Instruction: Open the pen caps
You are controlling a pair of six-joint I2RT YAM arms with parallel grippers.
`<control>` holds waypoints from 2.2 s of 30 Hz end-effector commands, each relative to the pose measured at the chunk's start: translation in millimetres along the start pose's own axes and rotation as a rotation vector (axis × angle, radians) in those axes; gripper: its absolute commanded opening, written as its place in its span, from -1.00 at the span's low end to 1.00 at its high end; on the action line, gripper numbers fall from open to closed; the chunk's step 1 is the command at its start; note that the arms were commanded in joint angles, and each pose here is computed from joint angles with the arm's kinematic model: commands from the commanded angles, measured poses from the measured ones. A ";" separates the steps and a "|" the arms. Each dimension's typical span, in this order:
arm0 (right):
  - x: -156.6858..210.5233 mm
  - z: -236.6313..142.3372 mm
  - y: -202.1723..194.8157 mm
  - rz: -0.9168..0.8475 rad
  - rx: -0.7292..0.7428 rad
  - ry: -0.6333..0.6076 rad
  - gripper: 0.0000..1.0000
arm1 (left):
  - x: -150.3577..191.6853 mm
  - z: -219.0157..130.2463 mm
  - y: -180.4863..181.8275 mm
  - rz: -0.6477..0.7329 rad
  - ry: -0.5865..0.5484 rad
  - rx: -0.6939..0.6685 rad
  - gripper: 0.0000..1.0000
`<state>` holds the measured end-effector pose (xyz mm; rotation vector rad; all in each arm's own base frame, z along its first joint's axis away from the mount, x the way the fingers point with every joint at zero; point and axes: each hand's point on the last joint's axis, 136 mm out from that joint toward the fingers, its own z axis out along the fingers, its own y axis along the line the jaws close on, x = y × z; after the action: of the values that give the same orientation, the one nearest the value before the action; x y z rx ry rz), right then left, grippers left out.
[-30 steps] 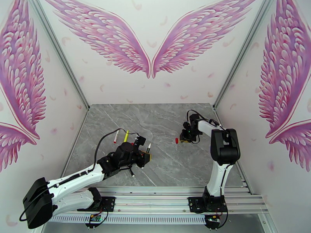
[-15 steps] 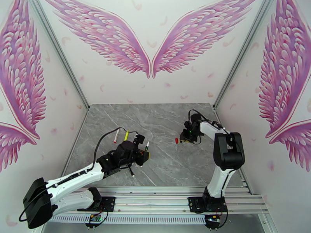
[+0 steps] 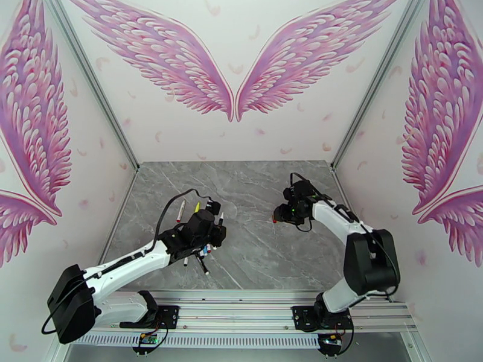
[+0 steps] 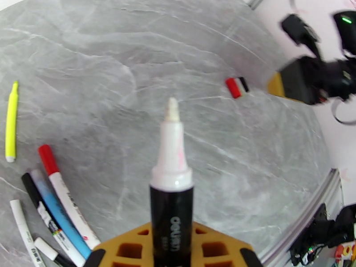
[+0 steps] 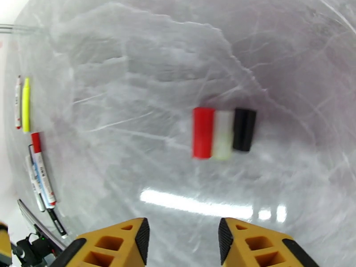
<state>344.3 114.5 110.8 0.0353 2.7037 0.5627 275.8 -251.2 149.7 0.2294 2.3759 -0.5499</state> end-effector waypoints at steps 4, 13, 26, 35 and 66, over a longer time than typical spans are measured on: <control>11.0 -44.3 47.4 -0.071 -0.096 -0.166 0.42 | -19.3 22.9 34.4 0.038 0.033 -0.166 -1.00; 31.2 -73.3 94.5 -0.139 -0.291 -0.244 0.98 | -43.5 63.6 84.2 0.102 0.080 -0.344 -0.97; 33.7 -85.1 107.4 -0.173 -0.342 -0.260 0.98 | -75.0 94.0 163.0 0.137 0.116 -0.518 -0.93; 35.2 -82.2 108.5 -0.164 -0.352 -0.255 0.98 | -69.7 122.3 148.8 0.144 0.202 -0.302 -0.83; 44.2 -81.2 103.4 -0.136 -0.335 -0.253 0.98 | -41.6 147.4 214.7 0.111 0.337 -0.547 -0.80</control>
<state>270.2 183.8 203.6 -0.1722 2.3263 0.8985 463.6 -153.6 18.3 0.2733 2.6661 0.0679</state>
